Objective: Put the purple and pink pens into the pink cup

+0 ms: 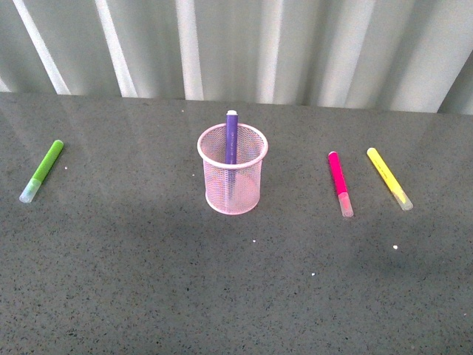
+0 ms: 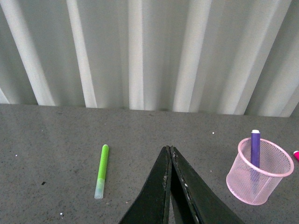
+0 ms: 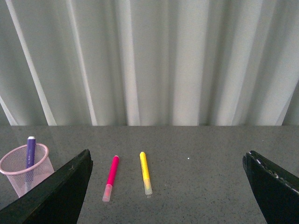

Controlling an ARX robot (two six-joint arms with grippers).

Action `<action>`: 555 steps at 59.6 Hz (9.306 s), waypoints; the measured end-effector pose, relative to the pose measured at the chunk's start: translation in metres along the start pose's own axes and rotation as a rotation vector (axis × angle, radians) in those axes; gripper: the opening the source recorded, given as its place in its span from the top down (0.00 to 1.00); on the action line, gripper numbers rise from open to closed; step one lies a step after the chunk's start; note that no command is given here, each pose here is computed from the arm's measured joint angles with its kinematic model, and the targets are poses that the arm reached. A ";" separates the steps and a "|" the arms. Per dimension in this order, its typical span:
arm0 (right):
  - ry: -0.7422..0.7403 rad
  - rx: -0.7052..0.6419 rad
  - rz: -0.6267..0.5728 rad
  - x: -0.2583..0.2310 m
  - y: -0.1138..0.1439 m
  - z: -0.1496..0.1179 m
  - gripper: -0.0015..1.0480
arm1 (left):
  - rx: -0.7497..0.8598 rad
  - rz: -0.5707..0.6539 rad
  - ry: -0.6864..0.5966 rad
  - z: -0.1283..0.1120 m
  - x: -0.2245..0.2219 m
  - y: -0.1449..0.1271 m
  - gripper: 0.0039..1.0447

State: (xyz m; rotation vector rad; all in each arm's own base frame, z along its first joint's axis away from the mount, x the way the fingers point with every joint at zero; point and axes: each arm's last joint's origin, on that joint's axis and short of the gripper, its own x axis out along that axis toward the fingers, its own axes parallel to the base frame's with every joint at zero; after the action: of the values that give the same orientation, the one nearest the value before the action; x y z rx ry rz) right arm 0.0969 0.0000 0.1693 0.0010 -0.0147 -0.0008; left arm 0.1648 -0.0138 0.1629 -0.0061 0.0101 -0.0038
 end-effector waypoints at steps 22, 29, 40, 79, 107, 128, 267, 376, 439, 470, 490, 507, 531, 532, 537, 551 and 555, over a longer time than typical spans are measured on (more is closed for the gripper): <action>0.000 0.000 0.000 0.000 0.000 0.000 0.07 | -0.001 0.004 -0.013 0.005 -0.024 0.013 0.97; 0.000 0.000 0.000 0.000 0.000 0.000 0.07 | -0.001 0.004 -0.021 0.007 -0.029 0.013 0.97; 0.000 0.000 0.000 0.000 0.000 0.000 0.07 | -0.001 0.004 -0.029 0.009 -0.036 0.013 0.97; 0.000 0.000 0.000 0.000 0.000 0.000 0.07 | -0.001 0.004 -0.035 0.010 -0.054 0.013 0.97; 0.000 0.000 0.000 0.000 0.000 0.000 0.07 | -0.002 0.002 -0.028 0.007 -0.068 0.013 0.95; 0.000 0.000 0.000 0.000 0.000 0.000 0.07 | -0.001 0.002 -0.027 0.007 -0.068 0.013 0.35; 1.062 0.177 0.107 0.374 0.114 -0.126 0.07 | 0.002 0.002 -0.027 0.007 -0.068 0.013 0.06; 0.922 0.097 0.210 0.375 0.104 -0.146 0.89 | 0.002 0.002 -0.027 0.007 -0.068 0.013 0.06; 0.055 -0.012 0.648 0.299 0.192 -0.019 0.89 | 0.002 0.002 -0.027 0.007 -0.068 0.013 0.06; -0.040 0.047 0.660 0.308 0.221 -0.054 0.89 | 0.002 0.002 -0.027 0.007 -0.068 0.013 0.06; -0.037 0.047 0.705 0.310 0.239 -0.066 0.89 | 0.002 0.002 -0.027 0.007 -0.068 0.013 0.06; -0.029 0.046 0.709 0.313 0.244 -0.073 0.89 | 0.002 0.002 -0.027 0.007 -0.068 0.013 0.06; -0.014 0.044 0.716 0.307 0.248 -0.079 0.89 | 0.002 0.002 -0.027 0.007 -0.068 0.013 0.06; -0.012 0.044 0.716 0.307 0.248 -0.080 0.89 | 0.002 0.002 -0.027 0.007 -0.068 0.013 0.06; -0.007 0.042 0.715 0.306 0.248 -0.081 0.89 | 0.002 0.002 -0.027 0.007 -0.068 0.013 0.06; 0.025 0.033 0.706 0.304 0.246 -0.086 0.89 | 0.002 0.002 -0.027 0.007 -0.068 0.013 0.06; 0.036 0.030 0.706 0.303 0.245 -0.089 0.78 | 0.002 0.002 -0.027 0.007 -0.068 0.013 0.06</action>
State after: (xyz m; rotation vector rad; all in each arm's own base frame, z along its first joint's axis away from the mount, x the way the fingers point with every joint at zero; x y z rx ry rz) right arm 0.4010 0.2452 0.0852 0.0258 0.0216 0.7051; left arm 0.0966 -0.0002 0.1703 -0.0044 -0.0174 -0.0019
